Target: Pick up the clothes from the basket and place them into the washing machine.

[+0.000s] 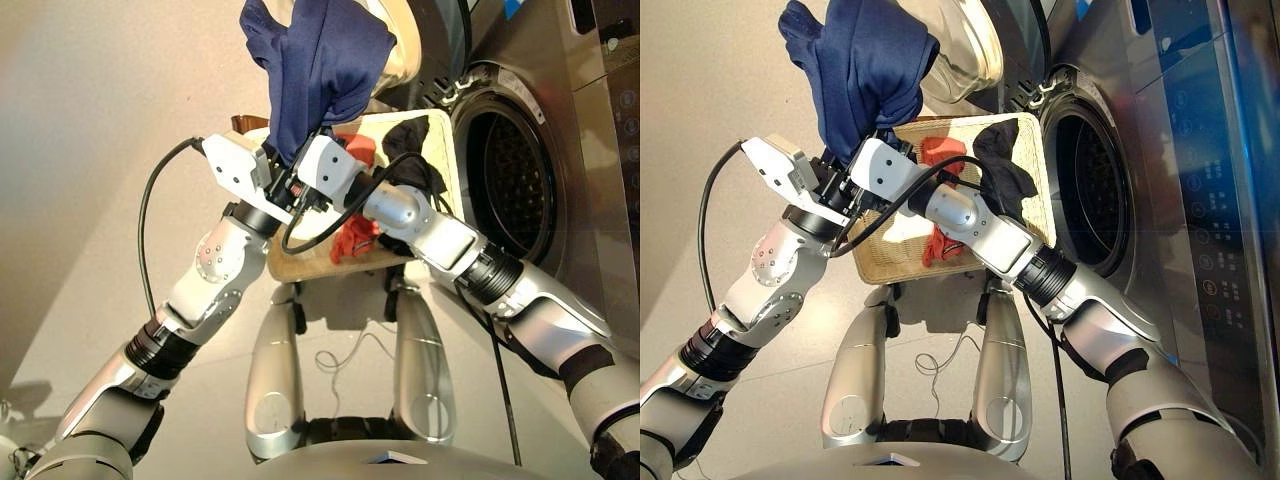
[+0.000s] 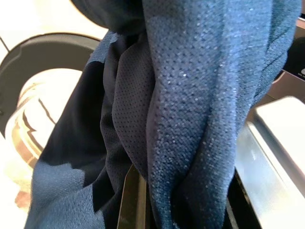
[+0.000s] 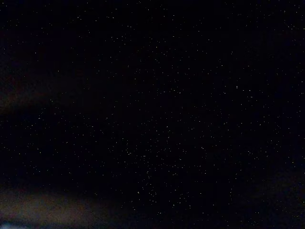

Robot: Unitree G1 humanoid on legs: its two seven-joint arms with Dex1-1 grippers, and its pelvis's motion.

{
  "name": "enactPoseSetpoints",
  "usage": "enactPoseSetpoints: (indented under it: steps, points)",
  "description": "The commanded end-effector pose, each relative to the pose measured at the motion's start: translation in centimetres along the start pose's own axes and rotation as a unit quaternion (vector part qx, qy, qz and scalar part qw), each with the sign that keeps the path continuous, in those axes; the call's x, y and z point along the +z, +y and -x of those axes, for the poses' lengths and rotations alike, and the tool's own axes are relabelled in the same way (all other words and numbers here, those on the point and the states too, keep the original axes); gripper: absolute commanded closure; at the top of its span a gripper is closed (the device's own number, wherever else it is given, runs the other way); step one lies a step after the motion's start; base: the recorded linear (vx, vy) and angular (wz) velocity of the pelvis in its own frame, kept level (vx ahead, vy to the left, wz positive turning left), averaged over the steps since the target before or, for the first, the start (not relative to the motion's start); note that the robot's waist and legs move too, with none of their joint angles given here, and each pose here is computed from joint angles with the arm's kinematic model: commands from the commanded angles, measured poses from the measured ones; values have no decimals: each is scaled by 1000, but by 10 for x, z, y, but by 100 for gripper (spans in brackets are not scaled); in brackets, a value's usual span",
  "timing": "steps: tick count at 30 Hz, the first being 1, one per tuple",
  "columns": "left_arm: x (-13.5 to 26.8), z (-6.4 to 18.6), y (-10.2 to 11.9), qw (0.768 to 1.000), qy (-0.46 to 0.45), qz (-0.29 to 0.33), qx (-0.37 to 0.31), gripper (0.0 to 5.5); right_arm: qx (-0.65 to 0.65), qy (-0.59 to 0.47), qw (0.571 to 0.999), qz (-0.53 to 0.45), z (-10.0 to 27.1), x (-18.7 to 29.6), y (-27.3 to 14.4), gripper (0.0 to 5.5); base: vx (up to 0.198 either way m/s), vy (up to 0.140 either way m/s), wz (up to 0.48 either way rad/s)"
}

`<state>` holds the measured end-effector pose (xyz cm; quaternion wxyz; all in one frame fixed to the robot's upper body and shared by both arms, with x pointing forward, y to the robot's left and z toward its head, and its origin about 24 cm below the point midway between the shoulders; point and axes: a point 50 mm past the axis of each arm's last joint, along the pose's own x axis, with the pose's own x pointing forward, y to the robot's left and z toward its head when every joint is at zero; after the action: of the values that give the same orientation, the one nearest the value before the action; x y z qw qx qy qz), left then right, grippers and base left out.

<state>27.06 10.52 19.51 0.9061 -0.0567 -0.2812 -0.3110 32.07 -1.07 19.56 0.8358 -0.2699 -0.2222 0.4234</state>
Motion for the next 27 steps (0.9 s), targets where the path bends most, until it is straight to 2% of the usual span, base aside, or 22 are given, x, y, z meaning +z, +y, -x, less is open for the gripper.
enactPoseSetpoints:
  steps: [1,2,3,4,7,13,16,20,21,25,27]
  points:
    - [55,-27,-39,982,-158,-27,-101,550,10,-65,998,-2,-8,25,7,550,0,0,0]
    - [57,-28,-40,980,-168,-30,-102,377,-26,-80,996,-2,-1,27,-3,550,0,0,0]
    - [58,-27,-40,980,-171,-29,-98,39,-53,-96,994,3,5,29,-9,550,0,0,0]
    - [59,-27,-41,980,-173,-27,-97,0,-75,-95,993,-4,10,24,-13,550,0,0,0]
    - [58,-24,-40,980,-176,-24,-91,0,-157,-80,983,-51,28,3,-21,550,0,0,0]
    - [53,-20,-40,982,-170,-23,-83,0,-271,-34,959,-71,59,-31,-35,550,0,0,0]
    - [53,-20,-42,981,-169,-23,-88,0,-363,24,929,-72,90,-62,-43,550,0,0,0]
    - [51,-21,-42,982,-168,-15,-84,0,-468,63,873,-122,116,-90,-47,550,0,0,0]
    - [51,-20,-42,982,-167,-15,-84,0,-469,63,873,-122,116,-90,-47,550,0,0,0]
    - [53,-23,-46,981,-171,-2,-92,0,-538,135,814,-175,143,-126,-33,550,0,0,0]
    - [53,-23,-46,981,-171,-1,-92,0,-544,140,808,-180,145,-129,-32,550,0,0,0]
